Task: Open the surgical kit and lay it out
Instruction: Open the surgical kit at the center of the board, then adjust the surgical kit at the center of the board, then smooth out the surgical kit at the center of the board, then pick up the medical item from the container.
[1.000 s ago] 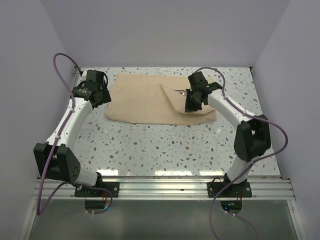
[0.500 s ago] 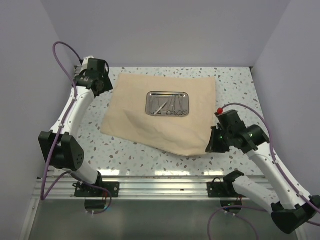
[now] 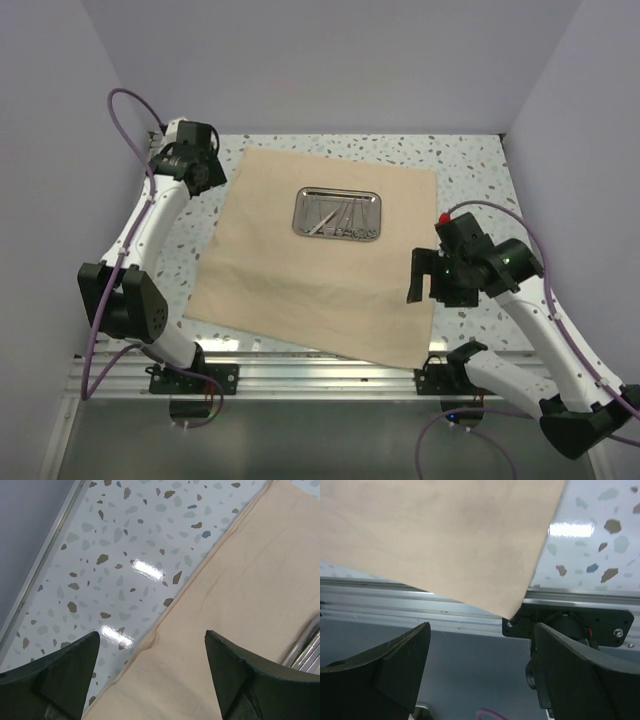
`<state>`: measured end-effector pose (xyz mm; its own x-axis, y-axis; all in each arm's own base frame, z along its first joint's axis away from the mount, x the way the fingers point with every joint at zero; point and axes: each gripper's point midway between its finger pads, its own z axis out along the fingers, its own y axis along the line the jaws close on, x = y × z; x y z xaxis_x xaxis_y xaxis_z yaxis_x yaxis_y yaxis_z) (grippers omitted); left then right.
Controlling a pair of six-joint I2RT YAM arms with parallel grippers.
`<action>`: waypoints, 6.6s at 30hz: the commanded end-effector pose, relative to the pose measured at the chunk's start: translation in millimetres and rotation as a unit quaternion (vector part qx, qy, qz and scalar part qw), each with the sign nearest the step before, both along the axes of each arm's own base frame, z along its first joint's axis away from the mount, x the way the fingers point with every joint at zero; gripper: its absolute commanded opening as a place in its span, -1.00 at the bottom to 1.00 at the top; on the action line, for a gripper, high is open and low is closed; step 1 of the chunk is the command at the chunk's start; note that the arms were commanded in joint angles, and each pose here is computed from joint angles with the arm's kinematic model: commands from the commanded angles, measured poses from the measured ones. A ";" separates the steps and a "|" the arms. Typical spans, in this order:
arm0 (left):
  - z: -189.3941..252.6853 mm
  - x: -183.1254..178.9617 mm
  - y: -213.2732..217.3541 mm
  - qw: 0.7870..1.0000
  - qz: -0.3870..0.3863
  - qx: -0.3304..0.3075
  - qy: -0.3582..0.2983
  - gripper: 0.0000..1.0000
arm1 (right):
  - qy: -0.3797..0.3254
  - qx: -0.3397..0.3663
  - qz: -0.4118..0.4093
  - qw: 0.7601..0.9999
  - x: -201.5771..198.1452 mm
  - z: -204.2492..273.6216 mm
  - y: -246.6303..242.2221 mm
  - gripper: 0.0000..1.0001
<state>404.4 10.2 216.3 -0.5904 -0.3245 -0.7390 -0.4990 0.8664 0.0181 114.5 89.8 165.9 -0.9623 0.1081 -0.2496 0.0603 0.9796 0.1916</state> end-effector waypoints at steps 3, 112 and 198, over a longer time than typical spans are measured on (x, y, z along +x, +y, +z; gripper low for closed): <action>-3.0 -8.0 -2.1 1.000 0.003 -0.006 -0.008 0.79 | -0.057 -0.026 -0.035 0.997 27.6 41.8 -7.9 0.80; -119.5 -41.8 -218.3 0.919 -0.297 -0.259 0.011 -1.00 | -0.015 0.198 -0.029 0.980 215.2 -116.4 172.2 -1.00; -118.5 164.0 -219.6 0.973 -0.221 -0.071 -0.012 0.15 | -0.151 -0.045 -0.034 0.987 155.0 12.8 13.7 0.95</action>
<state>549.9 -225.8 78.7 -0.7378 -0.1229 -0.6637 -0.0477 0.9903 -0.1304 265.3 106.3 181.5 -0.8308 0.1447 -0.5374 0.0769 0.9862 0.1465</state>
